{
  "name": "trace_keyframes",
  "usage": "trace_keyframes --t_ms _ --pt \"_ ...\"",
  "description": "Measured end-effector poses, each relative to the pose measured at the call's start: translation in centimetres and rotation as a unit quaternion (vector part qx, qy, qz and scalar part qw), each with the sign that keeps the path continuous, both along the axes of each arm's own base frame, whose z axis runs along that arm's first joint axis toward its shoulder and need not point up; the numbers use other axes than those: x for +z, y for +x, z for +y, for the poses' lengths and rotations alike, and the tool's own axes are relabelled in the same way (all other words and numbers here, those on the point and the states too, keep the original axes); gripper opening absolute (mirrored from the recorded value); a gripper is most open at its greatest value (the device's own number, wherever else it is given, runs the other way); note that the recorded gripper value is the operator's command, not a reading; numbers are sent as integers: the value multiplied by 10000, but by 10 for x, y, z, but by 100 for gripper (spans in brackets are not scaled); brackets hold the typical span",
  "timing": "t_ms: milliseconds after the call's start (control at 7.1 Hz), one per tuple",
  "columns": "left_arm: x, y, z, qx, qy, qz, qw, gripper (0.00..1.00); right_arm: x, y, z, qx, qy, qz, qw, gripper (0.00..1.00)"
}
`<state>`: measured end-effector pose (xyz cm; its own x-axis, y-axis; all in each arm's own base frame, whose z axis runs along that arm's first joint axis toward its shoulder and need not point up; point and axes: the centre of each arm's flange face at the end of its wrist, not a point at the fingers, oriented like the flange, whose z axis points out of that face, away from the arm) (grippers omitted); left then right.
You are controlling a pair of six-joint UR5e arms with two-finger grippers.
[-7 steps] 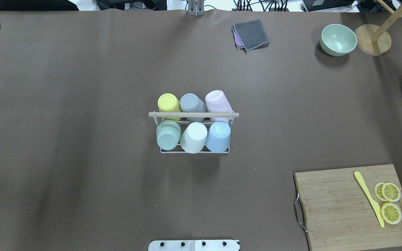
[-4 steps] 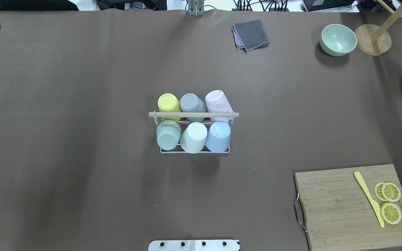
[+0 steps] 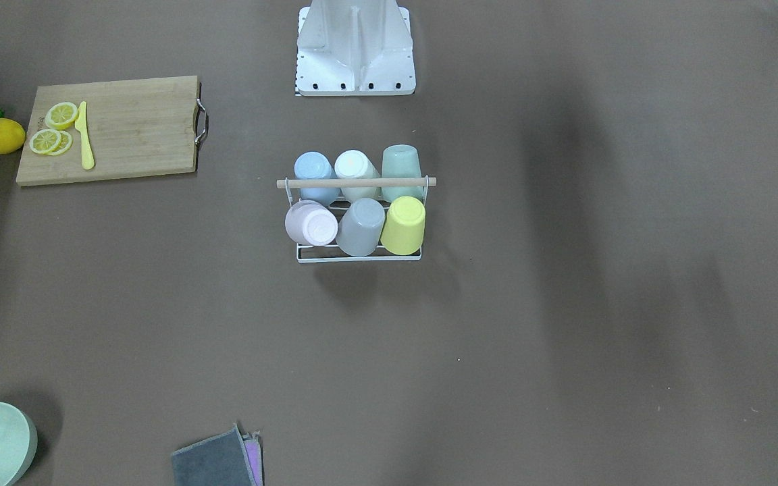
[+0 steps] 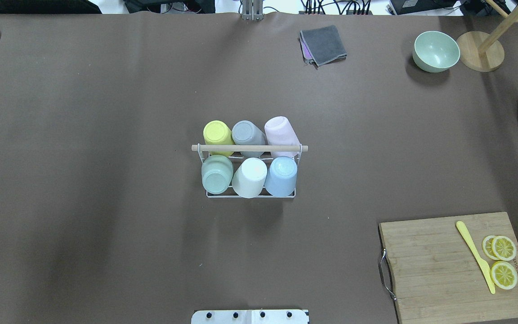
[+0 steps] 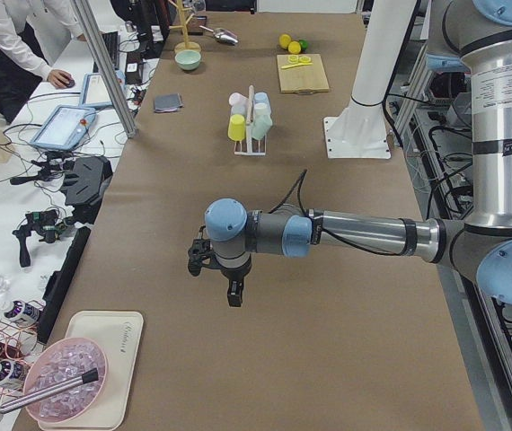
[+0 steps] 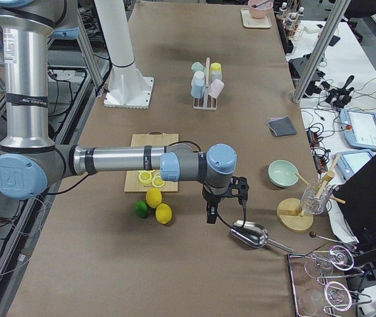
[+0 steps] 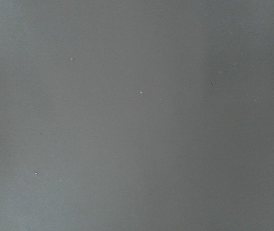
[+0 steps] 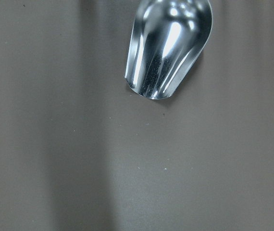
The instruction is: Place cup on cup holder
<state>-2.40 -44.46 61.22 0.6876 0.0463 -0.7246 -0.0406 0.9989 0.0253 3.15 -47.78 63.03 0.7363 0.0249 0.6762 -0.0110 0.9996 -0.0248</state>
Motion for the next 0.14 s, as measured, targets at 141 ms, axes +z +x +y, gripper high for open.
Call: trace_keyframes --t_ms 141 --pt "-2 0 1 1 23 6 10000 97 0 0 0 2 0 -1 10000 99"
